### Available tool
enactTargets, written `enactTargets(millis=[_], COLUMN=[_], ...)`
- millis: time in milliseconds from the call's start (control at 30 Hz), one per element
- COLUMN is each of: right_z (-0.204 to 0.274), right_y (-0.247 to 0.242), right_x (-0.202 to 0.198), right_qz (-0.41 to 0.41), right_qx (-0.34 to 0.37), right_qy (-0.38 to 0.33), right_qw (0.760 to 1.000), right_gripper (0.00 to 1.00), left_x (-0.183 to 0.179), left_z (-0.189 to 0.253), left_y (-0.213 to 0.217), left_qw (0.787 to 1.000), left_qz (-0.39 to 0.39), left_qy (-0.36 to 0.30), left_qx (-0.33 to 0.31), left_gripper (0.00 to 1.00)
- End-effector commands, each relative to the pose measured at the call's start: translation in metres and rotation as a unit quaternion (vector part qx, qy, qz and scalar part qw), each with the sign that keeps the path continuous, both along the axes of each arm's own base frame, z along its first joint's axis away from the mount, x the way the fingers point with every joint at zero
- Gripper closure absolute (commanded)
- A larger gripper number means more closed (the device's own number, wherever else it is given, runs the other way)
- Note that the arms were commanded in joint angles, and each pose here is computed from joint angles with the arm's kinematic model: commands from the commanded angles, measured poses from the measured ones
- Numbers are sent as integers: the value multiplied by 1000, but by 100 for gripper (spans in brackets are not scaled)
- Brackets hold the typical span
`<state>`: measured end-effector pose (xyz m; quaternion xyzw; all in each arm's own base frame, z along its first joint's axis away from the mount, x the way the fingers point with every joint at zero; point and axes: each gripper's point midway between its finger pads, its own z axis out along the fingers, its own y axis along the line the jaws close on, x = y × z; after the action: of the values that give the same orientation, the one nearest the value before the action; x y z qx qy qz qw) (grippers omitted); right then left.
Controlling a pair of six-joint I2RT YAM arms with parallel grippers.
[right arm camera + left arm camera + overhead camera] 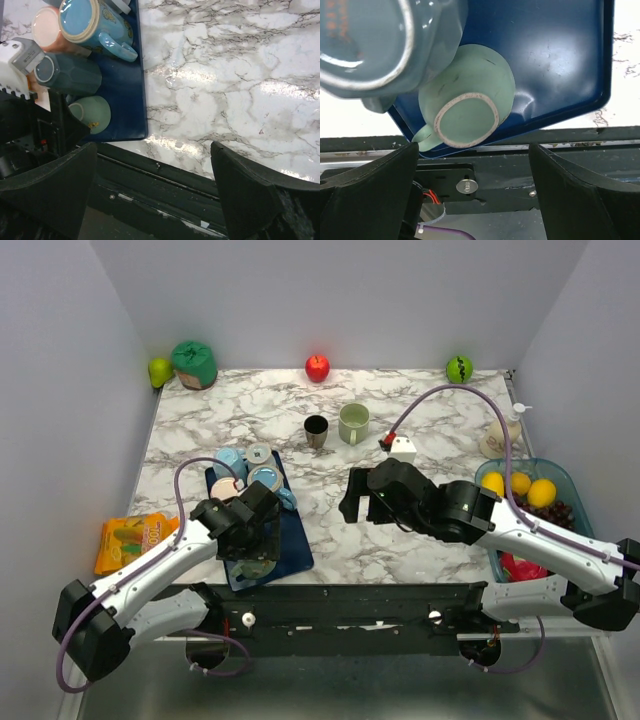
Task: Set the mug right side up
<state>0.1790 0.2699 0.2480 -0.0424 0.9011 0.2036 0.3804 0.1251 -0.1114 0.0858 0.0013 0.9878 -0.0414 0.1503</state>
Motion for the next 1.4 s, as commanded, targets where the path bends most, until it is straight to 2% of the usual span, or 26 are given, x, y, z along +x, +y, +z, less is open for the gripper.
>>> enactTargets(millis=[0, 233, 333, 533, 700, 900, 1067, 1167, 1333, 1367], right_z=[3, 5, 5, 5, 4, 3, 1, 1, 0, 0], right_y=[-4, -16, -21, -27, -30, -33, -33, -33, -33, -33], right_x=[0, -1, -2, -4, -3, -4, -5, -4, -4, -4], right_qz=[-8, -22, -27, -31, -34, -37, -39, -39, -39, -40], right_qx=[18, 26, 27, 28, 27, 29, 29, 30, 28, 28], right_qy=[-1, -6, -8, -9, -11, -10, -8, -8, -8, -8], right_qw=[1000, 999, 999, 999, 999, 999, 999, 999, 999, 999], right_gripper=[0, 0, 1, 1, 1, 1, 1, 1, 1, 1], left_x=[9, 2, 1, 16, 25, 16, 12, 12, 12, 12], left_z=[-3, -20, -22, -17, -14, -20, -24, -28, -32, -34], left_y=[-15, -28, -32, -46, -57, -48, -46, -45, -45, -44], left_qw=[1000, 998, 997, 996, 995, 997, 997, 998, 999, 999], left_qz=[18, 17, 14, 25, 32, 17, 8, 7, 2, 2], left_qy=[6, 49, 54, 26, 13, 25, 30, 33, 34, 38], left_qx=[-23, -38, -47, -78, -95, -76, -65, -56, -41, -36], left_gripper=[1, 1, 4, 9, 21, 31, 46, 51, 52, 55])
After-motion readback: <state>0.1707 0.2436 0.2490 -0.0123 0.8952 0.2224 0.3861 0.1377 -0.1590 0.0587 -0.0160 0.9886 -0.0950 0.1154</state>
